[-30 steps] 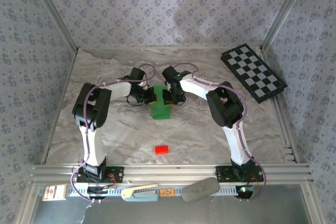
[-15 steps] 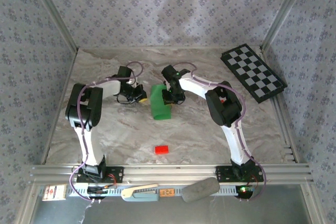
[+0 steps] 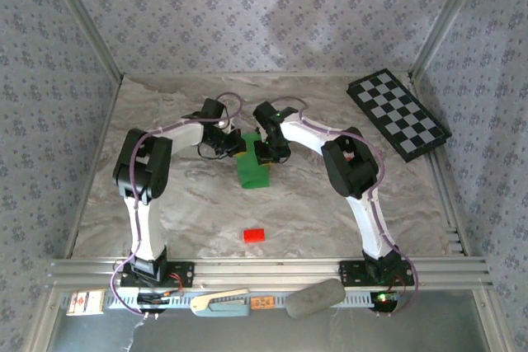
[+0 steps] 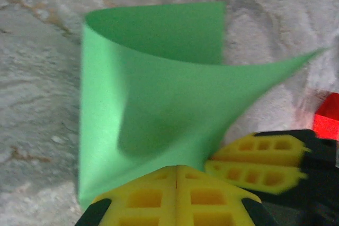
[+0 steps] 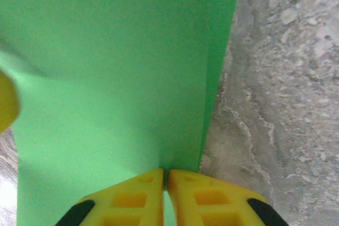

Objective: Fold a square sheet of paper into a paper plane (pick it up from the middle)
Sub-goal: First fold the square sheet of paper in half at the center of the table.

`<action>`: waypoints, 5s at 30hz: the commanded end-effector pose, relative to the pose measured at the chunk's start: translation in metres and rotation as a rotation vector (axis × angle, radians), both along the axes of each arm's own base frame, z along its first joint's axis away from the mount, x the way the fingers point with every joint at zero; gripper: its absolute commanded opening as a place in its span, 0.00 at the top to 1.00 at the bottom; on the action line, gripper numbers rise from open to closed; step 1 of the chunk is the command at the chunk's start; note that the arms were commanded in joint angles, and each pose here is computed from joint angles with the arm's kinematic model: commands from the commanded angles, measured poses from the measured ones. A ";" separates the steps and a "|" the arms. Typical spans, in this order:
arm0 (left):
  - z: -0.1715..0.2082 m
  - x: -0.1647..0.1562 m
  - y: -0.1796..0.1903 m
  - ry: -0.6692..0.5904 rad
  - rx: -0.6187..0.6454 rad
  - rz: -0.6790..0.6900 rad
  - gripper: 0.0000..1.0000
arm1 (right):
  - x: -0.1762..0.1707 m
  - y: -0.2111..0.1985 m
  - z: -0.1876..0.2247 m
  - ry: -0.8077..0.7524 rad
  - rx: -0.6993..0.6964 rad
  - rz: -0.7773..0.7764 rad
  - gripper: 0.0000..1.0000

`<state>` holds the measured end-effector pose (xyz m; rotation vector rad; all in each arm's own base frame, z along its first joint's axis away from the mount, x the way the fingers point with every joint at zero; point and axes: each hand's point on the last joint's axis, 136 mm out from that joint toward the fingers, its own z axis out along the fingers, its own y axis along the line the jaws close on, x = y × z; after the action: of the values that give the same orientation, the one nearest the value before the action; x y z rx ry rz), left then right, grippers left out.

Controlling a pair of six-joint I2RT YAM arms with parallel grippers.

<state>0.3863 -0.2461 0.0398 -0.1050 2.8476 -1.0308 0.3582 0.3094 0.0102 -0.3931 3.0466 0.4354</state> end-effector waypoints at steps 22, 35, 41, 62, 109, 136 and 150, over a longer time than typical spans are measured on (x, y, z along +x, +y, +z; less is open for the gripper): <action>0.047 0.020 0.035 -0.087 -0.066 0.066 0.94 | -0.050 -0.086 -0.090 0.224 -0.361 0.005 0.84; 0.012 0.036 0.002 -0.011 -0.068 -0.004 0.95 | -0.053 -0.089 -0.094 0.225 -0.371 0.020 0.84; -0.016 0.050 0.029 -0.013 0.053 0.026 0.95 | -0.054 -0.089 -0.095 0.227 -0.374 0.029 0.84; 0.043 0.044 0.054 -0.091 -0.044 0.110 0.95 | -0.058 -0.093 -0.095 0.238 -0.381 0.031 0.84; 0.014 -0.049 -0.005 0.094 -0.097 0.176 0.97 | -0.063 -0.095 -0.100 0.256 -0.383 -0.009 0.85; 0.027 -0.082 0.010 0.074 -0.079 0.141 0.97 | -0.064 -0.096 -0.101 0.262 -0.382 -0.014 0.85; -0.033 -0.112 0.013 0.218 0.037 0.144 0.97 | -0.064 -0.094 -0.102 0.261 -0.377 -0.011 0.85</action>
<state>0.2860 -0.2465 0.0256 -0.3689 2.9390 -1.0501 0.3564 0.3068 0.0020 -0.4072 3.0489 0.4682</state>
